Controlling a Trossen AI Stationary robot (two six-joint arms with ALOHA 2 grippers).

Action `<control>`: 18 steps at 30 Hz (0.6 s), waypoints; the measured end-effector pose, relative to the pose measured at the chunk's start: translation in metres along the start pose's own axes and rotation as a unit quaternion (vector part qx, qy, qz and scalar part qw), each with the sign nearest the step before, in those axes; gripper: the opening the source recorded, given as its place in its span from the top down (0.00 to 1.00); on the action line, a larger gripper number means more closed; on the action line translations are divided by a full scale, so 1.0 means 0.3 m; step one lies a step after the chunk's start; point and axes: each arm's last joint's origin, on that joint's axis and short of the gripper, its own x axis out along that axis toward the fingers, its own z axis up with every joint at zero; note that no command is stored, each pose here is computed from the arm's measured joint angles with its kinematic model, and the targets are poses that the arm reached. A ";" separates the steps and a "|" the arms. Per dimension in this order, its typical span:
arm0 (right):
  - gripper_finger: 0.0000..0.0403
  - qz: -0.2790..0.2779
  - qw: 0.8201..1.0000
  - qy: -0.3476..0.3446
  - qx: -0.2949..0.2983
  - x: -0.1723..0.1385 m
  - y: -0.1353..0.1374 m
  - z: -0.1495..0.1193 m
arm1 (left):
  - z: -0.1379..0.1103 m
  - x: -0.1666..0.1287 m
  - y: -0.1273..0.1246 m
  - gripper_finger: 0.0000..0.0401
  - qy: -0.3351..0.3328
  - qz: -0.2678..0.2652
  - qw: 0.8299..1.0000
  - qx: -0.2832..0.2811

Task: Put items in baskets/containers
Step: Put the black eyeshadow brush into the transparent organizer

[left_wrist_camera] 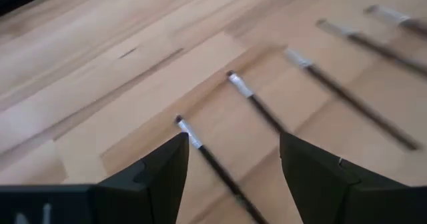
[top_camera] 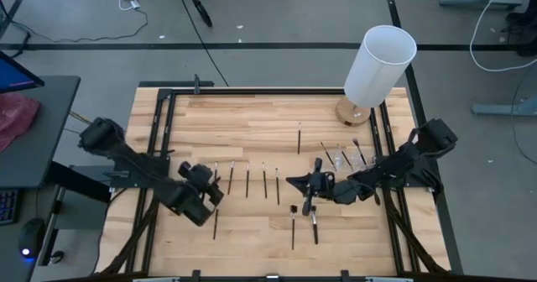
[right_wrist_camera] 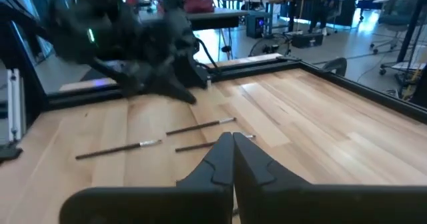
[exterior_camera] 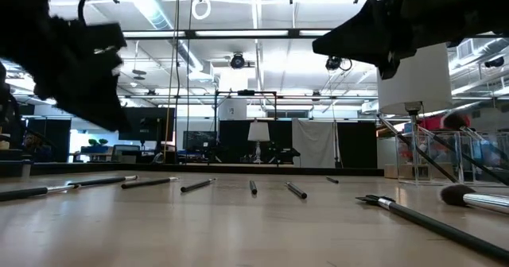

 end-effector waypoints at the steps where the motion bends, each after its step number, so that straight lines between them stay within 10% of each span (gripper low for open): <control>1: 1.00 0.004 1.000 0.000 0.001 0.000 0.001 0.000 | -0.012 0.016 -0.004 0.42 0.002 0.013 1.000 0.001; 12: 1.00 0.009 1.000 -0.012 0.014 0.000 0.003 0.011 | -0.089 0.133 -0.011 0.42 0.016 0.103 0.994 -0.006; 18: 1.00 0.010 1.000 -0.017 0.019 0.000 0.004 0.015 | -0.171 0.178 0.069 0.49 0.009 0.050 0.997 -0.052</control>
